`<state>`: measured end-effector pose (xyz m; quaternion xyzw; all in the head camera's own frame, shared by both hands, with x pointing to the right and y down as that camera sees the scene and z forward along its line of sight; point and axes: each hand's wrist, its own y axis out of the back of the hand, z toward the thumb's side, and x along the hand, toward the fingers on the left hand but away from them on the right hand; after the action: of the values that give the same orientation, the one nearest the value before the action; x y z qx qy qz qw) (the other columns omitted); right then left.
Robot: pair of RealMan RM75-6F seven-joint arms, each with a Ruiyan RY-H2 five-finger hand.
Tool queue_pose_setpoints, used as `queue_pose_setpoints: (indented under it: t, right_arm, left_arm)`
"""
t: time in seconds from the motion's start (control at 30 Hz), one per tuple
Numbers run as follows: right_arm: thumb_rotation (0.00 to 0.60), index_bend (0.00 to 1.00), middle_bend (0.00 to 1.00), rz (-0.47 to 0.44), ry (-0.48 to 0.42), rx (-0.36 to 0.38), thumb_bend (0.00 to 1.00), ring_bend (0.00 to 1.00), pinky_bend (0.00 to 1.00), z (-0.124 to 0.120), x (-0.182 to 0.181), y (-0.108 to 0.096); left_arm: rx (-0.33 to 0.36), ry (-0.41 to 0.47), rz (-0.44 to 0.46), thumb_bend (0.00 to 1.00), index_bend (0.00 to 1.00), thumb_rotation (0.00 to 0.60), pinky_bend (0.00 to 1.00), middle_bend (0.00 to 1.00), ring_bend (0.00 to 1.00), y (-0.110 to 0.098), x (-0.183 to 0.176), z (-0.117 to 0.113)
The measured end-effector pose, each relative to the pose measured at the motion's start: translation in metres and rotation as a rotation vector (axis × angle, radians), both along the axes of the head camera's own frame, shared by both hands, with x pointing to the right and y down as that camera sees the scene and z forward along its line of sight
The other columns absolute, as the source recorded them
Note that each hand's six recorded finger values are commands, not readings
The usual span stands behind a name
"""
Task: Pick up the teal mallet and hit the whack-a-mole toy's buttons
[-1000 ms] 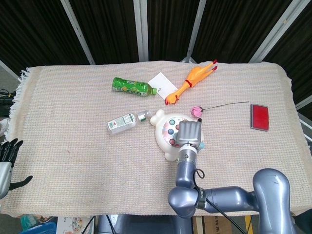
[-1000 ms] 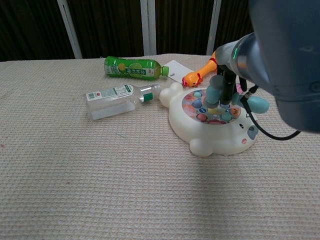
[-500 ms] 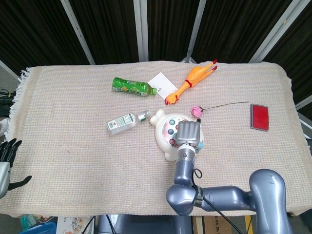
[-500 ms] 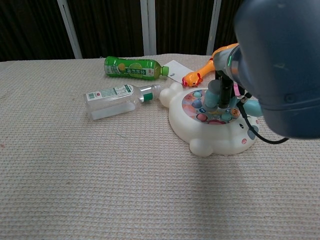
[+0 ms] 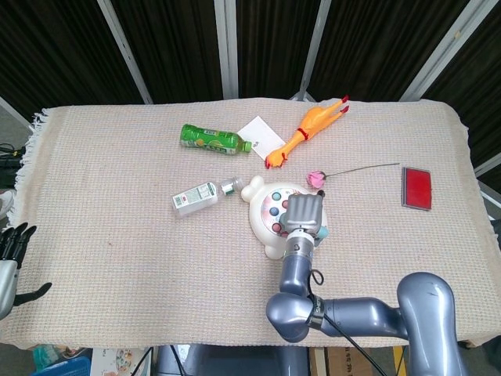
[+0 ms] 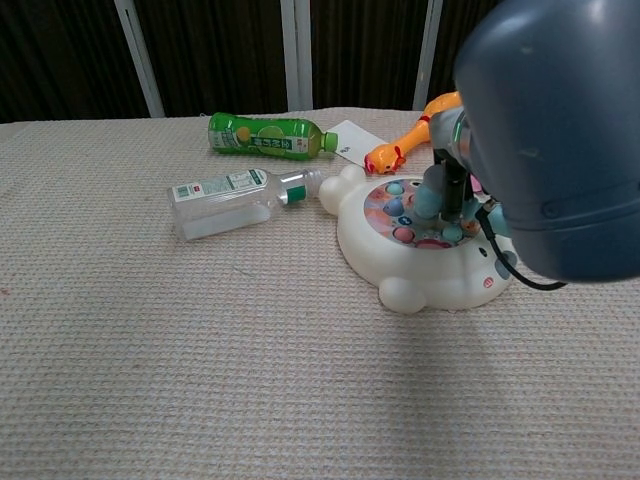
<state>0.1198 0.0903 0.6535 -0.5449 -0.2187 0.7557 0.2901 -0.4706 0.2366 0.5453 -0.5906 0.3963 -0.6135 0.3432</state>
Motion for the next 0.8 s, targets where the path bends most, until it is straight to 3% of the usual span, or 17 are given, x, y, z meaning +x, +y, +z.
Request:
queue_pose_setpoints:
  t: [0.37, 0.8]
  right_arm:
    - [0.600, 0.87, 0.64, -0.017, 0.005, 0.021, 0.56, 0.52, 0.20, 0.000, -0.003, -0.002]
    - [0.600, 0.87, 0.64, -0.023, 0.005, 0.086, 0.56, 0.52, 0.20, -0.032, 0.002, -0.013]
  left_arm:
    - [-0.003, -0.002, 0.003, 0.00, 0.08, 0.600, 0.00, 0.00, 0.00, 0.000, 0.001, 0.001]
    - [0.002, 0.003, 0.001, 0.00, 0.08, 0.600, 0.00, 0.00, 0.00, 0.001, 0.000, -0.001]
